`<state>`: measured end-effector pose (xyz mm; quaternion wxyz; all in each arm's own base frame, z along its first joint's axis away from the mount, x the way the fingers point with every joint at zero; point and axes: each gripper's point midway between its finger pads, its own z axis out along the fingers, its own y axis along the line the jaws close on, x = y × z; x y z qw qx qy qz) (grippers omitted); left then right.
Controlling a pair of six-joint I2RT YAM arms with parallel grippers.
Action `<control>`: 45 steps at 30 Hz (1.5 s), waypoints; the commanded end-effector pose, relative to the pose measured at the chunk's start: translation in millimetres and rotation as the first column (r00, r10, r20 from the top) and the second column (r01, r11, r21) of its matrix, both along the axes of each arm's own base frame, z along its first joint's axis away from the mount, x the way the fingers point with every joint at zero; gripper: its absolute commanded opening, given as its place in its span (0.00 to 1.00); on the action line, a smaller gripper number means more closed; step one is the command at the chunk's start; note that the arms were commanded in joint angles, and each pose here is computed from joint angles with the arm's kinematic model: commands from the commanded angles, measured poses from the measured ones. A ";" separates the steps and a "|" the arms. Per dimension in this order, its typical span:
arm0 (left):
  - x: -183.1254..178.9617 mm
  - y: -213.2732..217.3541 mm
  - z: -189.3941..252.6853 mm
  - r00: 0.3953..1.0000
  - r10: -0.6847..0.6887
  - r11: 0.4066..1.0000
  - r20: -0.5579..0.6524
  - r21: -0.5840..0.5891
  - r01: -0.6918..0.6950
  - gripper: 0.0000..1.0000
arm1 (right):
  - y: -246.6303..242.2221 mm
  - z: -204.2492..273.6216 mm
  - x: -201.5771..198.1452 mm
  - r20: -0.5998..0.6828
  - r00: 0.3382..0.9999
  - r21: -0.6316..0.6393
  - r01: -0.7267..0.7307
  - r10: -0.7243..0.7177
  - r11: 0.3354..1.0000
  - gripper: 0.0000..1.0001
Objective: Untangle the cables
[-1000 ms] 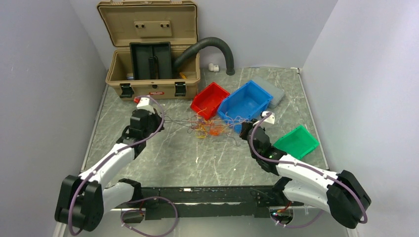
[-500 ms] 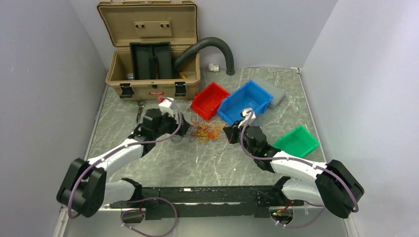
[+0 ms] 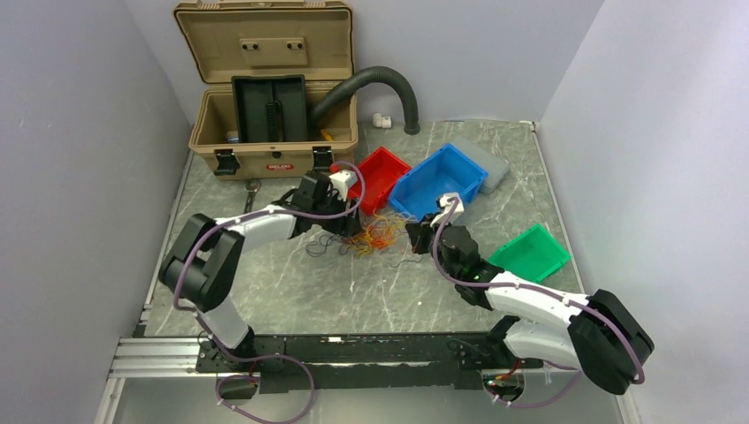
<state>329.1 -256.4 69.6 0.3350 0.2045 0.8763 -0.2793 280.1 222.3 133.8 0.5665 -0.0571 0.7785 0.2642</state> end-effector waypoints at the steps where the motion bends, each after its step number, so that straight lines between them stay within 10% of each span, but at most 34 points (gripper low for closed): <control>1: -8.4 -5.7 -14.4 0.992 -0.062 0.997 -0.112 0.034 0.067 0.68 | -38.3 13.5 17.3 0.005 0.966 0.046 0.259 -0.260 0.965 0.00; 7: -2.0 1.5 -14.9 0.992 -0.002 0.997 -0.129 0.072 0.011 0.00 | -99.2 10.9 16.8 -0.038 0.822 0.038 0.569 -0.568 0.821 0.00; 13: 14.9 69.0 35.4 0.938 0.332 0.943 0.102 -0.051 -0.328 0.00 | -157.0 7.1 -0.6 -0.064 0.606 0.087 0.795 -0.793 0.600 0.00; 20: 7.0 167.2 51.9 0.691 0.702 0.711 0.172 -0.104 -0.695 0.00 | -193.6 7.4 -19.2 -0.080 0.437 0.134 0.895 -0.896 0.425 0.00; 25: -4.5 196.3 65.8 0.574 0.784 0.612 0.236 -0.141 -0.778 0.00 | -165.9 12.1 -4.5 -0.070 0.568 0.116 0.821 -0.820 0.559 0.00; 30: -4.1 164.2 88.0 0.708 0.633 0.773 0.313 -0.207 -0.600 0.00 | -45.4 28.8 1.9 0.108 0.976 0.023 0.189 -0.190 0.982 0.03; 40: -11.8 125.6 107.0 0.802 0.480 0.870 0.355 -0.306 -0.385 0.00 | 25.5 37.5 -29.4 0.201 0.958 -0.014 -0.208 0.206 0.978 0.58; 45: -7.1 128.8 98.0 0.808 0.490 0.869 0.327 -0.259 -0.422 0.33 | 30.2 28.1 -23.9 0.160 0.966 -0.040 -0.200 0.203 0.979 0.64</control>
